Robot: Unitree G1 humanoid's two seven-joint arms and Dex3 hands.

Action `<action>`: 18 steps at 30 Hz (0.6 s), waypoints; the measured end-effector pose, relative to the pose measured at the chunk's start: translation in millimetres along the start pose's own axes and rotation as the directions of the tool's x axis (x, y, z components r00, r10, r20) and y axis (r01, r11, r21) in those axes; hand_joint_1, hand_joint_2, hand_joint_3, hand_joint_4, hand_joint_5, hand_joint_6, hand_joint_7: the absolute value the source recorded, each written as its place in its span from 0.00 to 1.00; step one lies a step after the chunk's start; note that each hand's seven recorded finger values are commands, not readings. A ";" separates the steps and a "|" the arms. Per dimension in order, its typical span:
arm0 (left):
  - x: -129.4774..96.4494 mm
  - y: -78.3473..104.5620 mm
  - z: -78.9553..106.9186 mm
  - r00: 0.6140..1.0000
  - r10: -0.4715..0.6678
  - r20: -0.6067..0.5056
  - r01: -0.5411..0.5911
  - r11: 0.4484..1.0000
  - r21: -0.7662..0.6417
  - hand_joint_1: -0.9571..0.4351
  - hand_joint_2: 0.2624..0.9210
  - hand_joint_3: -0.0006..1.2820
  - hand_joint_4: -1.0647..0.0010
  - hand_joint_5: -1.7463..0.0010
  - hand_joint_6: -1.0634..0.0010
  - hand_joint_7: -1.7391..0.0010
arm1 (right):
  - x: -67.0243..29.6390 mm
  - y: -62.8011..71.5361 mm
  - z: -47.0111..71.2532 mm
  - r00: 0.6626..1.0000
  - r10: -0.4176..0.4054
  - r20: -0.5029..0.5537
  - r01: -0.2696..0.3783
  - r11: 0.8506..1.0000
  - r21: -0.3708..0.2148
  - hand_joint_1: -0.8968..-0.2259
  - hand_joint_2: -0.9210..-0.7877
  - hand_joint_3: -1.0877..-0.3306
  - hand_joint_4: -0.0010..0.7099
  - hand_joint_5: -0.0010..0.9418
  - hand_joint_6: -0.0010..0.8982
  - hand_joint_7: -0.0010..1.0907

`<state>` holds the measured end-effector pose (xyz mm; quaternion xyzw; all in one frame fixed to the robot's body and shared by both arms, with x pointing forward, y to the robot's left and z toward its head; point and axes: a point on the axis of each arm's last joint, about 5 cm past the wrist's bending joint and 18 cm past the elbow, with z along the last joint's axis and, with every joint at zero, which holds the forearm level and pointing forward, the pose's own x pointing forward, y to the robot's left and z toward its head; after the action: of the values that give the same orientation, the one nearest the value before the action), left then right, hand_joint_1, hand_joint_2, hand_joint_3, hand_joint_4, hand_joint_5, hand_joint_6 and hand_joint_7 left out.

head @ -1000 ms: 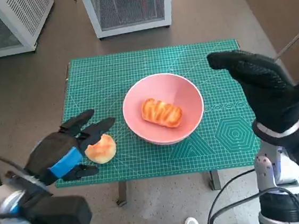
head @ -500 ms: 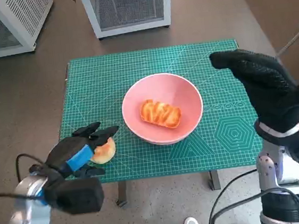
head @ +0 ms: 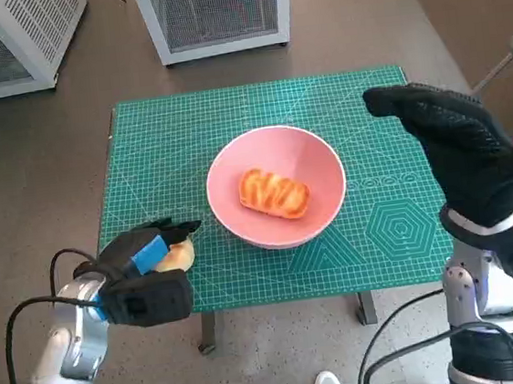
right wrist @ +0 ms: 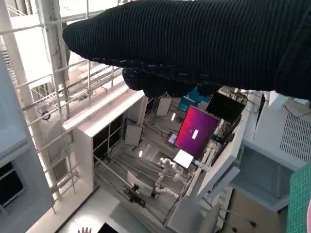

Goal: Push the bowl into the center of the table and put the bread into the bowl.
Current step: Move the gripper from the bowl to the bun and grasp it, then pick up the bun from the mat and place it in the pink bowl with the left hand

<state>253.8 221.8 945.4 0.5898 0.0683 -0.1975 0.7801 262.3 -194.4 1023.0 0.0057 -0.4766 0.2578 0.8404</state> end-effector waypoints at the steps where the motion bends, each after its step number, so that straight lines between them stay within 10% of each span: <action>1: 1.2 -0.3 -0.2 1.000 0.009 0.000 -0.009 1.000 0.007 0.70 0.99 0.10 0.42 0.51 0.49 0.46 | 0.0 0.1 0.3 1.000 0.001 0.001 -0.001 1.000 -0.001 0.58 0.00 0.79 0.55 0.00 0.11 0.51; 6: 4.2 -3.0 -5.3 0.999 0.040 -0.002 -0.039 0.999 0.027 0.69 1.00 0.11 0.39 0.31 0.50 0.32 | -0.5 -0.2 0.9 1.000 0.001 0.002 -0.001 1.000 -0.004 0.58 0.00 0.79 0.55 0.00 0.11 0.51; 18: -13.2 16.7 -0.7 0.996 0.078 0.031 -0.079 0.996 0.041 0.69 1.00 0.10 0.39 0.28 0.48 0.31 | -1.4 -2.0 2.3 1.000 0.007 0.001 -0.007 1.000 -0.025 0.58 0.00 0.79 0.55 0.00 0.10 0.51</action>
<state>248.4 229.3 964.6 0.6054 0.0295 -0.1769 0.7754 260.8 -197.3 1023.7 -0.0061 -0.4803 0.2547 0.8393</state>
